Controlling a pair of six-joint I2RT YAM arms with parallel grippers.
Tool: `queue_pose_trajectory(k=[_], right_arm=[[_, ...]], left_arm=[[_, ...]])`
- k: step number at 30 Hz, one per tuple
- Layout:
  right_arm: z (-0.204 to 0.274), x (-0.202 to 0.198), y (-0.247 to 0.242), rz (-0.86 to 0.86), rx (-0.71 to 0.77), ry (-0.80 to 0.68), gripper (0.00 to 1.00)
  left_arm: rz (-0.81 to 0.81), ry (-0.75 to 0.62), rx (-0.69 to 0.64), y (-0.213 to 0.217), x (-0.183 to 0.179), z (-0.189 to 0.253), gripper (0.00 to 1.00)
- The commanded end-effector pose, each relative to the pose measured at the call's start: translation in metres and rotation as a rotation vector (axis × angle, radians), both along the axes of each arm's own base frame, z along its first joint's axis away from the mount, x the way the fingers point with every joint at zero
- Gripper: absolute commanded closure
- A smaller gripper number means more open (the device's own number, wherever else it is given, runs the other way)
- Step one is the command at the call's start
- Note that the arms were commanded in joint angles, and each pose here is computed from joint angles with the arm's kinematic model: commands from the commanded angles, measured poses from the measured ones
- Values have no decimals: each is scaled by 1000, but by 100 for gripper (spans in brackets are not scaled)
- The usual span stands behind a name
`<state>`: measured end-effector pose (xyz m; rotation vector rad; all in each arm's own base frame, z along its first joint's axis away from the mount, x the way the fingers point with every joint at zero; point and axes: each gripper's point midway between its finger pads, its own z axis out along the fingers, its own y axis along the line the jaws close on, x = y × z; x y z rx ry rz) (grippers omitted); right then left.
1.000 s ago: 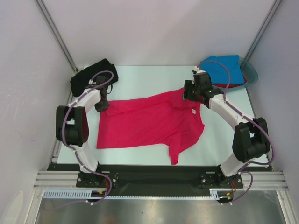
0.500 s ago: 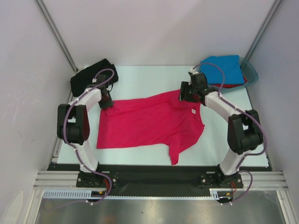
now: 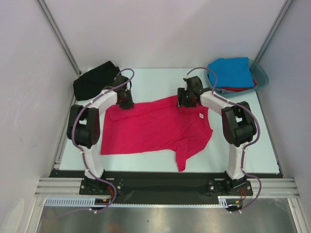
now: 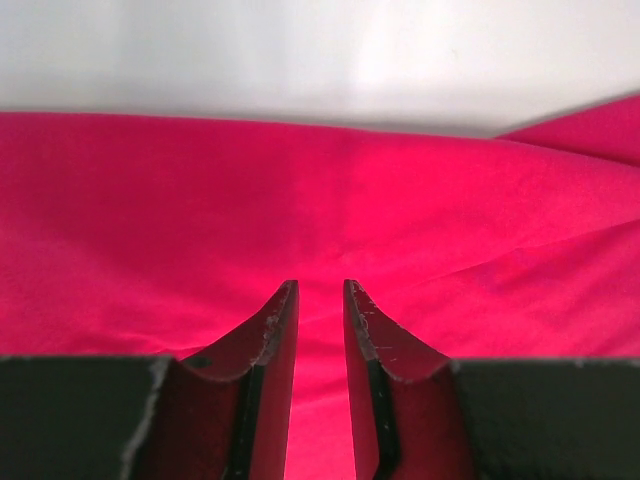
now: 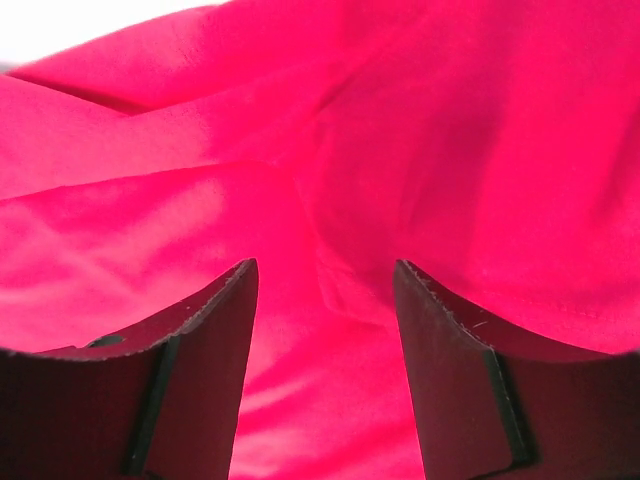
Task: Fold and stack the t-shirts
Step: Fold the tshirt
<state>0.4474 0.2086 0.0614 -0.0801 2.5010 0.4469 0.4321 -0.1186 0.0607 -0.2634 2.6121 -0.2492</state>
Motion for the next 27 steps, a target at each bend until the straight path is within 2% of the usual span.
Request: queue_pose_trajectory(k=[1,6,11,15,27], right_arm=[[-2,4,9,82,-144,-46,38],[-14,8,-4,61,-398,-103,39],[-23,10,-17,34,-582,-134,42],[-20,15,-29,-17,-693,-185,51],[-11,11,-22,11,-693,-224,82]], left_arm=[[-13,-42,-48,-13,16,7,70],[-17,-19,-46,-17,14,-7,70],[-20,-11,-46,-18,14,-11,70],[-22,-11,-42,-18,13,-11,70],[-25,-10,-27,-16,13,-13,70]])
